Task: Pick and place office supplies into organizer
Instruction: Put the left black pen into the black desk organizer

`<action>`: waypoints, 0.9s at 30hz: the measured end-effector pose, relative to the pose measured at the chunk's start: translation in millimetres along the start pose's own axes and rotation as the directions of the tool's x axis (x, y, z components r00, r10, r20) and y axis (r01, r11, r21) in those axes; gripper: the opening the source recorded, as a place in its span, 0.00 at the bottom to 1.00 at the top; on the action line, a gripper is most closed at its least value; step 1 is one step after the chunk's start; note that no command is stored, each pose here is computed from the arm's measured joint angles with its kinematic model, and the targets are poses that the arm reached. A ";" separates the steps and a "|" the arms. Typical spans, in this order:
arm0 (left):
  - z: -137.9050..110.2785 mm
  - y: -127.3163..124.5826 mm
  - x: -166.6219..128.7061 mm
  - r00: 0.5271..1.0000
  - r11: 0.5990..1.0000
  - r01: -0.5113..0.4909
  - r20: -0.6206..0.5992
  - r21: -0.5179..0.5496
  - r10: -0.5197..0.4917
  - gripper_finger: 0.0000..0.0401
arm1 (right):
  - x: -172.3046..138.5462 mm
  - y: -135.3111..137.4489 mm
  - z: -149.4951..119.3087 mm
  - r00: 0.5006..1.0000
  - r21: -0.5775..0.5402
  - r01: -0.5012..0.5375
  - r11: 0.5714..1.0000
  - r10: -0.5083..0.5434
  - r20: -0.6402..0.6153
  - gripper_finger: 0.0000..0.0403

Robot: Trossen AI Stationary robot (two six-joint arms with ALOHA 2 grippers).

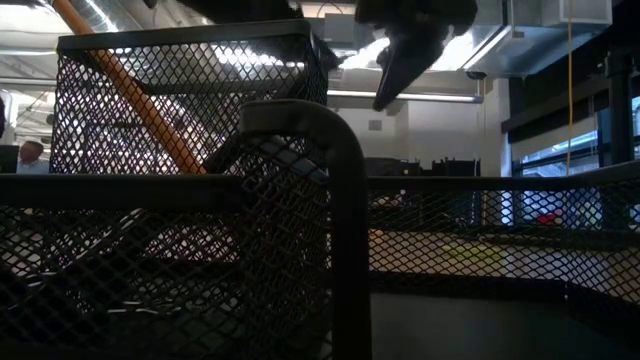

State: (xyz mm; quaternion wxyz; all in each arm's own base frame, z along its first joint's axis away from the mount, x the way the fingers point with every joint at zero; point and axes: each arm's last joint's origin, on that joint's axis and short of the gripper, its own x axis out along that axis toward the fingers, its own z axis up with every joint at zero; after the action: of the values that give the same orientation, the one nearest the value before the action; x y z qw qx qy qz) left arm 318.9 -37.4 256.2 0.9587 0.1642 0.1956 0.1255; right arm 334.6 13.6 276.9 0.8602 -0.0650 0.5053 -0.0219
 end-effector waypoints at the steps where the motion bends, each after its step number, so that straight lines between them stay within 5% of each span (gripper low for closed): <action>1: 3.2 0.5 -5.0 1.000 1.000 0.001 0.016 -0.006 -0.001 0.08 | 4.1 0.7 -4.4 1.000 -0.006 0.000 1.000 0.000 -0.002 0.39; 6: 5.5 13.4 -30.8 0.997 0.999 -0.006 0.076 -0.048 0.010 0.08 | 17.9 3.3 -23.2 0.996 0.003 0.005 1.000 -0.005 0.094 0.39; 11: -8.6 34.2 -53.7 0.972 0.974 0.061 0.233 -0.220 -0.008 0.08 | 26.6 9.0 -47.6 0.974 0.056 -0.007 0.998 -0.006 0.225 0.39; 18: -18.0 18.1 -72.6 0.732 0.853 0.485 0.623 -0.192 -0.276 0.08 | 46.9 17.2 -88.2 0.946 0.136 -0.045 0.990 -0.002 0.324 0.39; 24: -16.3 -21.1 -70.0 0.601 0.775 0.617 0.717 -0.135 -0.353 0.08 | 59.8 19.1 -106.3 0.932 0.190 -0.068 0.979 -0.006 0.362 0.39; 27: -18.1 -40.7 -61.6 0.572 0.763 0.635 0.738 -0.121 -0.359 0.08 | 60.1 19.2 -107.2 0.923 0.193 -0.072 0.979 -0.008 0.385 0.39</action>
State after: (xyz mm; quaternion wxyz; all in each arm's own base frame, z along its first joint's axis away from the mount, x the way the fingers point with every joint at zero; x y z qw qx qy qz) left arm 263.6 -88.6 246.2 0.9683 -0.0507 -0.1554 -0.1889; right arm 269.9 16.7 170.7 0.9447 0.0283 0.3235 -0.0463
